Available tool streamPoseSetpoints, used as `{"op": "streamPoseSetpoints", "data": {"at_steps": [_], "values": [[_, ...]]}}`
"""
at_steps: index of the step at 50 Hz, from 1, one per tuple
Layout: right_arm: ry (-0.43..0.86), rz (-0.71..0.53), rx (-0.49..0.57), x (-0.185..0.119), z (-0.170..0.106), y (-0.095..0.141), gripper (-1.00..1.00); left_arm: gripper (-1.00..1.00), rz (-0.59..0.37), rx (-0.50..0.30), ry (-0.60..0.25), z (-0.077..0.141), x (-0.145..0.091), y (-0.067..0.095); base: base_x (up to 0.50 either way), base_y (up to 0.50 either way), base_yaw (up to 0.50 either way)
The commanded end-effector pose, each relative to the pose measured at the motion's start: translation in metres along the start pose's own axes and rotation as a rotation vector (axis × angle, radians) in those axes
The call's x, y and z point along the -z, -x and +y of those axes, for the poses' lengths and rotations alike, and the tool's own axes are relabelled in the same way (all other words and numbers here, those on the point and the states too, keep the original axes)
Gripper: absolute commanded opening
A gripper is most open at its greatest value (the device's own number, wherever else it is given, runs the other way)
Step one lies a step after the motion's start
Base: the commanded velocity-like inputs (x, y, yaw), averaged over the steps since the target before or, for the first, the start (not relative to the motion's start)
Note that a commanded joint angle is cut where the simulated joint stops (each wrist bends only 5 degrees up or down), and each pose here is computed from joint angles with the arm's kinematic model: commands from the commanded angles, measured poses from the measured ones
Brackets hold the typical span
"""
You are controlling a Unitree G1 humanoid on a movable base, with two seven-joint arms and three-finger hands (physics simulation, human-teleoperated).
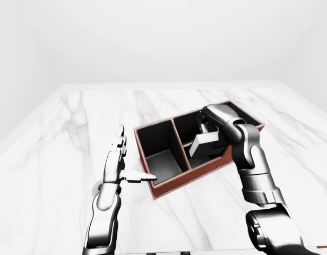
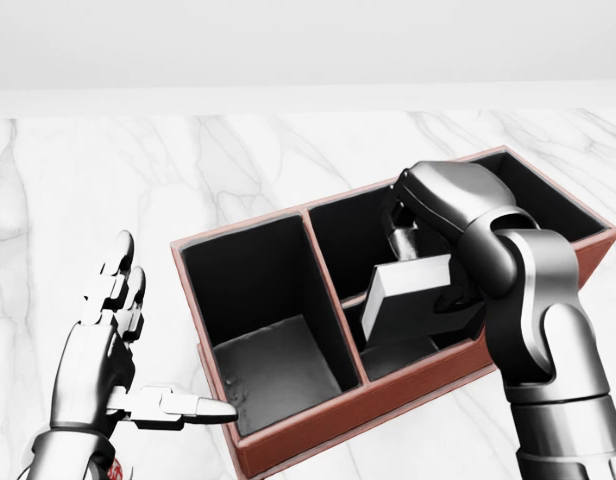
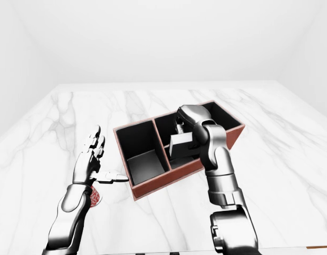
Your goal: Pick up the book and place it in the back compartment of the caddy.
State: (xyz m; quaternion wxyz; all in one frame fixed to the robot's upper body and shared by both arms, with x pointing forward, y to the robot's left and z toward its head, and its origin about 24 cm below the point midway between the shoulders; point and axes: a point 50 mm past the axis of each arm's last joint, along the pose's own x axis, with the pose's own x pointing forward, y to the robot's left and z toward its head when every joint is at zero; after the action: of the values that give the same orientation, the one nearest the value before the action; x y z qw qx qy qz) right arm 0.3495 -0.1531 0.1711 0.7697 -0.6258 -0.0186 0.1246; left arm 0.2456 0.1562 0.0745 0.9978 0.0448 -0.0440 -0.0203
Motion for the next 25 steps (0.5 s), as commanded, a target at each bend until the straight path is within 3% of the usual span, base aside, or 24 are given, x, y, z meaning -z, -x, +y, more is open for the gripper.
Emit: {"op": "streamPoseSetpoints", "data": {"at_steps": [1,25], "values": [[0.020,-0.002,0.037,0.0001,-0.0036,-0.0008,-1.00,1.00,0.001,0.000,0.000,-0.0003,0.0003,-0.0002,0.00,0.00,0.00],[0.020,0.029,0.052,0.0100,0.0016,-0.0082,-1.00,1.00,0.007,-0.001,-0.004,-0.0006,0.0016,0.0001,0.00,0.00,0.00]]}}
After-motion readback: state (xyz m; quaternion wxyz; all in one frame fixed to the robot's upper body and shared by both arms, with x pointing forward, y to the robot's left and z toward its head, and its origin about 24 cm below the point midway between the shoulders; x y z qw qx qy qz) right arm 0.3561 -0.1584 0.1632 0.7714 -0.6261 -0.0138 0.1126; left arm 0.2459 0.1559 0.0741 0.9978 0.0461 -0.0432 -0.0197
